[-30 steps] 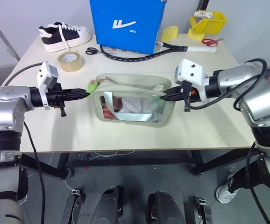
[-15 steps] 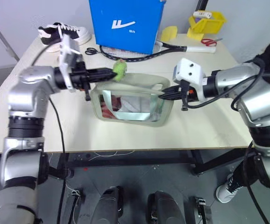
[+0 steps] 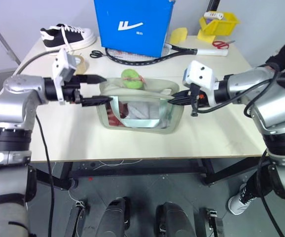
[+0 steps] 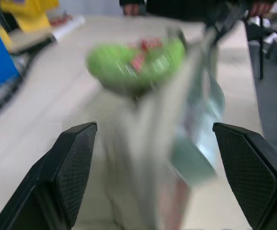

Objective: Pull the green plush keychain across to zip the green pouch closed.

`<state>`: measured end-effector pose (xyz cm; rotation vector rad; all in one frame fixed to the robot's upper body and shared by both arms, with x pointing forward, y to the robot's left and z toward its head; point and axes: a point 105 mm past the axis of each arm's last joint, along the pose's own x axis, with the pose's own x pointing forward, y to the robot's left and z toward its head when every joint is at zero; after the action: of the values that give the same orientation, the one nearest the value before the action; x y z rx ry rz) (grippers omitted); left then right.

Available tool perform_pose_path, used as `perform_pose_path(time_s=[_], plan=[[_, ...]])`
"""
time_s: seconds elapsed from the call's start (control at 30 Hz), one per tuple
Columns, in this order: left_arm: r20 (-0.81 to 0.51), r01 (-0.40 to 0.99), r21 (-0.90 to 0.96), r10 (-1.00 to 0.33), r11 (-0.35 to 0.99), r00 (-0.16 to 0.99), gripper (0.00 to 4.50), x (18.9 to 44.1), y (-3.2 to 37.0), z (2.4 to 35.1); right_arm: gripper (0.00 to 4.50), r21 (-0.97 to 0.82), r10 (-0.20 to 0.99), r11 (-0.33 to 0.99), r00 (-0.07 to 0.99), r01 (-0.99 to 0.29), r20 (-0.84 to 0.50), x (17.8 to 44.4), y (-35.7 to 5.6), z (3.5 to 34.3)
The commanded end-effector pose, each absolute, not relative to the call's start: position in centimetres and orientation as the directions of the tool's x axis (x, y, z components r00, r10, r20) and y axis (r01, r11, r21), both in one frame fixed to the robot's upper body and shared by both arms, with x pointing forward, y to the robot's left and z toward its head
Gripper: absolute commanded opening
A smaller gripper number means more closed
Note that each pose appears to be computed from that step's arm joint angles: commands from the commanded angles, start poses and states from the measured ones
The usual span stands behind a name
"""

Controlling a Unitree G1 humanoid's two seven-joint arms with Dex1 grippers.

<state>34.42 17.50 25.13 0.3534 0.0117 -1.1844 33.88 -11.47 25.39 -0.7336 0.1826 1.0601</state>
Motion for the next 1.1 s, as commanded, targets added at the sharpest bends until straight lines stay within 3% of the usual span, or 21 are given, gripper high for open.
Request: perform_pose_path(time_s=[0.03, 0.13, 0.3, 0.33, 0.4, 0.5, 0.7, 0.73, 1.07, 1.1], plan=[[-0.209, 0.9, 0.294, -0.897, 0.322, 0.39, 3.94, 33.7, 18.0, 25.1, 0.0, -0.501, 0.736, 0.296, 0.529, -0.813, -0.423, 33.6, -11.6, 27.1], [-0.203, 0.885, 0.282, -0.879, 0.371, 0.432, 2.9, 34.6, 17.8, 24.0, 0.0, -0.501, 0.737, 0.298, 0.529, -0.813, -0.421, 33.7, -11.6, 27.1], [-0.179, 0.883, 0.282, -0.884, 0.375, 0.432, 0.33, 34.6, 17.3, 24.0, 0.0, -0.498, 0.737, 0.304, 0.532, -0.812, -0.417, 33.7, -11.6, 27.2], [-0.177, 0.882, 0.281, -0.883, 0.378, 0.435, 0.06, 34.6, 17.3, 24.1, 0.0, -0.496, 0.738, 0.306, 0.532, -0.813, -0.416, 33.7, -11.6, 27.2], [-0.175, 0.881, 0.28, -0.882, 0.381, 0.437, 0.06, 34.5, 17.3, 24.1, 0.0, -0.492, 0.739, 0.308, 0.53, -0.814, -0.416, 33.7, -11.6, 27.2], [-0.179, 0.864, 0.286, -0.863, 0.414, 0.472, 0.0, 34.6, 17.6, 24.0, 1.02, -0.477, 0.743, 0.309, 0.522, -0.822, -0.419, 33.4, -11.6, 27.2], [-0.182, 0.861, 0.289, -0.859, 0.418, 0.478, 0.0, 34.1, 17.2, 23.7, 4.19, -0.457, 0.855, 0.321, 0.461, -0.83, -0.237, 32.2, -9.7, 32.5], [-0.181, 0.861, 0.293, -0.86, 0.416, 0.477, 0.0, 34.0, 17.1, 23.7, 4.46, -0.464, 0.858, 0.311, 0.455, -0.829, -0.238, 32.4, -8.9, 32.5], [-0.175, 0.854, 0.296, -0.855, 0.428, 0.489, 0.0, 34.1, 17.2, 23.6, 4.46, -0.451, 0.842, 0.298, 0.454, -0.842, -0.291, 35.9, -2.7, 31.3], [-0.175, 0.853, 0.297, -0.854, 0.429, 0.49, 0.0, 34.0, 17.3, 23.6, 4.23, -0.455, 0.832, 0.294, 0.459, -0.841, -0.31, 36.2, -2.6, 30.8]])
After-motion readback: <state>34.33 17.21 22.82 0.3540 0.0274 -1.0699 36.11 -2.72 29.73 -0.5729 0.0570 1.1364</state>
